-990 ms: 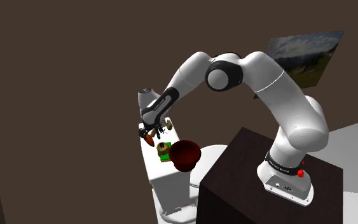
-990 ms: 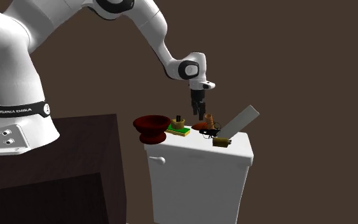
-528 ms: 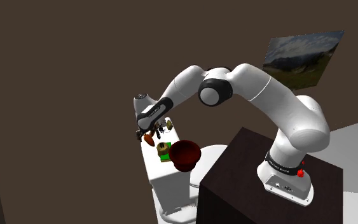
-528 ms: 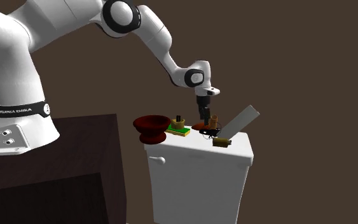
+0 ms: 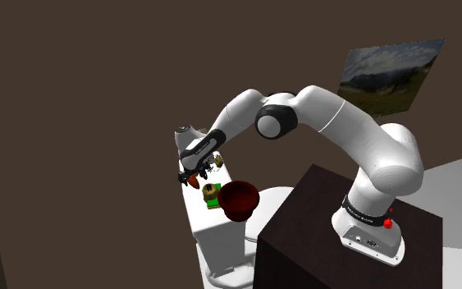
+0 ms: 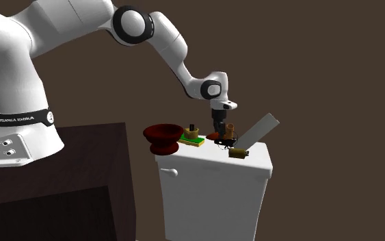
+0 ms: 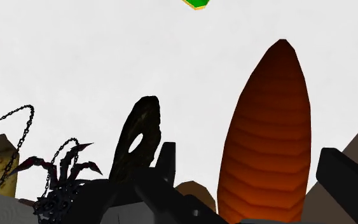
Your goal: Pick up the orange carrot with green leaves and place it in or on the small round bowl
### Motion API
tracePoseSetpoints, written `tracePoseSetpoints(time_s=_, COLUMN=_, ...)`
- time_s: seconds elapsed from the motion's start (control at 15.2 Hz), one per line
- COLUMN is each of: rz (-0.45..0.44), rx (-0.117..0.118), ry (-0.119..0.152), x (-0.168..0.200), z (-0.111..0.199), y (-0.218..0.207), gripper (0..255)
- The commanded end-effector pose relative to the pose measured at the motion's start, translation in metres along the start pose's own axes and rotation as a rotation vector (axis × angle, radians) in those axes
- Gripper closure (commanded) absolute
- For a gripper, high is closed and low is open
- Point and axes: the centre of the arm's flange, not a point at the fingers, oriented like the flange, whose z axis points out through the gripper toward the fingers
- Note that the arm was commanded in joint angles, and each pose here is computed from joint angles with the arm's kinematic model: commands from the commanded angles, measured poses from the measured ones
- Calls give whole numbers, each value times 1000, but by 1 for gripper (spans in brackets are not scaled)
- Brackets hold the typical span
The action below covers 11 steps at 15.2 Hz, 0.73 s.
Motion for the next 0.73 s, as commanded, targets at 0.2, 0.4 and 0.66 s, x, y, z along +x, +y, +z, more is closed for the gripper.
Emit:
tracePoseSetpoints(time_s=0.2, rz=-9, rx=15, ry=20, x=0, z=2, y=-4, gripper=255)
tracePoseSetpoints(time_s=0.4, rz=-9, rx=16, ry=20, x=-1, z=1, y=-3, gripper=255)
tracePoseSetpoints(time_s=0.66, rz=-9, rx=16, ry=20, x=-1, z=1, y=-3, gripper=255)
